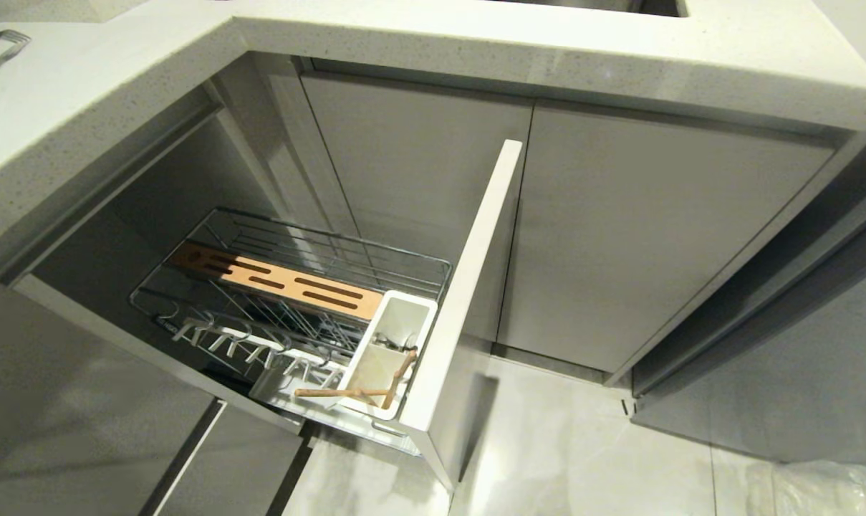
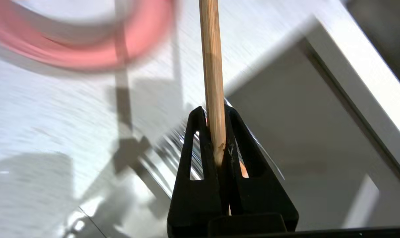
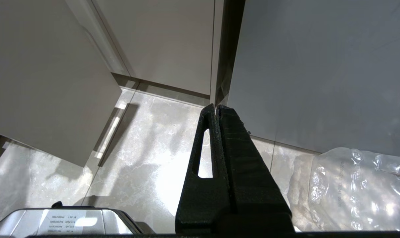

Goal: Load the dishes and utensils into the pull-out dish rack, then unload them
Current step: Take the chopsticks out of the cupboard

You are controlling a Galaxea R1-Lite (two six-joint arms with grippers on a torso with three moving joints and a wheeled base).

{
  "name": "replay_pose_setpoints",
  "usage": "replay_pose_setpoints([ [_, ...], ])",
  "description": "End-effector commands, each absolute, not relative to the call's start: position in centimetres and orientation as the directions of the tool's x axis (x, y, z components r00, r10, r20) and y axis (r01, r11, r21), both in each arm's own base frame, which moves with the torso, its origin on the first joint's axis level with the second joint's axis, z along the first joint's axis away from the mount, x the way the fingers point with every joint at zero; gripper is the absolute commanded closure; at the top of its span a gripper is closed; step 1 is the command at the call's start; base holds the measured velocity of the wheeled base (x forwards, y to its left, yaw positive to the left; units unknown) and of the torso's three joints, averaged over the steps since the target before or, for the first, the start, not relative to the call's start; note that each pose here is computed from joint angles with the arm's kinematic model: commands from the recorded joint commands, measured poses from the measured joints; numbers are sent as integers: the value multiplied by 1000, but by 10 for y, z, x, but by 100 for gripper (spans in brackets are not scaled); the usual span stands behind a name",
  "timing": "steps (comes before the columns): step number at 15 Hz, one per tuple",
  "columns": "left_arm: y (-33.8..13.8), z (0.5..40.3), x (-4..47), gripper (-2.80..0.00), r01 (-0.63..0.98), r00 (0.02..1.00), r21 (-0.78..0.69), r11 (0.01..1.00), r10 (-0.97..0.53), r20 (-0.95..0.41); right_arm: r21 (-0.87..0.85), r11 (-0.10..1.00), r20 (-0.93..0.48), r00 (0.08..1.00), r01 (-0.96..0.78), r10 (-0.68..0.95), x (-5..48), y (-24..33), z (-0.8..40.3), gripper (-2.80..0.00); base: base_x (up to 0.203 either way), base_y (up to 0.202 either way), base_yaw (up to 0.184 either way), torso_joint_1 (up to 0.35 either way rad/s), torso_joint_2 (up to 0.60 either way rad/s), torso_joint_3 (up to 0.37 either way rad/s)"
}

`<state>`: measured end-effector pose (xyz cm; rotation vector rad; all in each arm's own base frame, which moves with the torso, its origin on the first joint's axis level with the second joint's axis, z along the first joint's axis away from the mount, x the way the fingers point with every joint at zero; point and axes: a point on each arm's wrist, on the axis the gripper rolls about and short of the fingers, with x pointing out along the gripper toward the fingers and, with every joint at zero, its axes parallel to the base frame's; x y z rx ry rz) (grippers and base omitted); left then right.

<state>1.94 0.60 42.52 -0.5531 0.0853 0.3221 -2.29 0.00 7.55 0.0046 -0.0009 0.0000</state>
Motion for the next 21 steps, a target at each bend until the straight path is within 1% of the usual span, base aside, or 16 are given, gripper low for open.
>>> replay_pose_setpoints([
  [1,14,425,40,0,-456,889,-492,742,410,-206,5,1000,0,1000,0,0,-23,0,75,0,0,0,0,0,0,0],
  [3,31,427,61,0,-550,828,-493,674,521,-210,5,1000,0,1000,0,0,-23,0,75,0,0,0,0,0,0,0],
  [5,54,429,83,0,-597,790,-498,629,568,-229,5,1000,0,1000,0,0,-23,0,75,0,0,0,0,0,0,0],
  [8,94,423,112,0,-598,794,-518,612,542,-277,5,1000,0,1000,0,0,-23,0,75,0,0,0,0,0,0,0],
  [10,107,424,120,0,-601,788,-520,607,559,-257,5,1000,0,1000,0,0,-23,0,75,0,0,0,0,0,0,0],
  [12,115,426,124,0,-600,783,-522,606,578,-228,5,1000,0,1000,0,0,-23,0,75,0,0,0,0,0,0,0],
  [21,124,418,132,0,-615,776,-525,588,571,-269,5,1000,0,1000,0,0,-23,0,75,0,0,0,0,0,0,0],
])
